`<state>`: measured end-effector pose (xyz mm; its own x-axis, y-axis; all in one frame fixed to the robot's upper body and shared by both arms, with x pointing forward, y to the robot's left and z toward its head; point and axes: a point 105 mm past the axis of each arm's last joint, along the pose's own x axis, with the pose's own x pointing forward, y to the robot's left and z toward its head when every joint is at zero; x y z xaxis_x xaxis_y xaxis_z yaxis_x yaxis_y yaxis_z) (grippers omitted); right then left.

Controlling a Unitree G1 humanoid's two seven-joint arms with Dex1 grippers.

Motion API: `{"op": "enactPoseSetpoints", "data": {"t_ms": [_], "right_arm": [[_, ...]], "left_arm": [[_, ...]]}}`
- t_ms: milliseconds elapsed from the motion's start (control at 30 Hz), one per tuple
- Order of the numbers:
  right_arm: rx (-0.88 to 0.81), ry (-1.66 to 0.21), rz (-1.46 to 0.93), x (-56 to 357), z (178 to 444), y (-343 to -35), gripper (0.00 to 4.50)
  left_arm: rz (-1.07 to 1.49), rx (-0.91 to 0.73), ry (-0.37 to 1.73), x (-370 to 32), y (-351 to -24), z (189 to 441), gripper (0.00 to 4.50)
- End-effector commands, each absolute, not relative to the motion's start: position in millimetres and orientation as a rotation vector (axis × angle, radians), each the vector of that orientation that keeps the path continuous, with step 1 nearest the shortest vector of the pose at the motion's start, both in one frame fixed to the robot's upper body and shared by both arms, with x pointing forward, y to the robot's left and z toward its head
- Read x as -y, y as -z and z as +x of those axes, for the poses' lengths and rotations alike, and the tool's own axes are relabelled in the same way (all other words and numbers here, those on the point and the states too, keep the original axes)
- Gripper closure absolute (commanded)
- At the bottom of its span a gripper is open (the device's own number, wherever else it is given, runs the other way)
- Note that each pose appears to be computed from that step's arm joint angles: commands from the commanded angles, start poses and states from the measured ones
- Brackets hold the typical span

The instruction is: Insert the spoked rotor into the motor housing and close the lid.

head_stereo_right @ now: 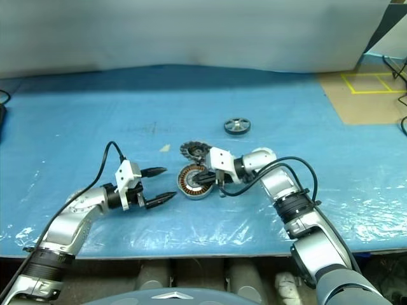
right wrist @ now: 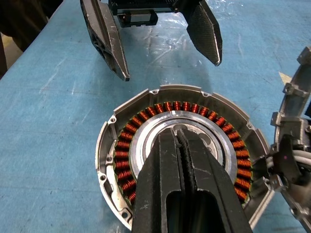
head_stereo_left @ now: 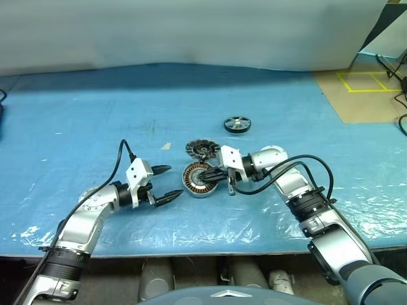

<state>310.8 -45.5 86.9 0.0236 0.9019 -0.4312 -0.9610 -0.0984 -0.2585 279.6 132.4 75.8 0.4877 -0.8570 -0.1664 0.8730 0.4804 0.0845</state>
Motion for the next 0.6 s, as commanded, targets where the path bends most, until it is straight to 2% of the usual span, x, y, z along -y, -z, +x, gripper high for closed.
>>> {"op": "enactPoseSetpoints", "data": {"t_ms": [33,300,433,600], "right_arm": [[-0.088,-1.583,-0.592,41.0,310.4,-94.9,4.47],[0.009,-1.586,-0.683,43.8,306.9,-128.3,4.47],[-0.004,-1.583,-0.692,48.9,305.7,-127.6,4.47],[-0.054,-1.556,-0.718,58.7,310.4,-111.4,4.47]], "left_arm": [[0.187,-0.056,1.059,-130.3,-91.4,275.9,0.0],[0.177,-0.034,1.086,-108.2,-115.6,263.4,0.0],[0.171,-0.034,1.091,-99.4,-124.7,263.0,0.0],[0.166,-0.044,1.082,-100.2,-126.7,274.5,0.0]]}}
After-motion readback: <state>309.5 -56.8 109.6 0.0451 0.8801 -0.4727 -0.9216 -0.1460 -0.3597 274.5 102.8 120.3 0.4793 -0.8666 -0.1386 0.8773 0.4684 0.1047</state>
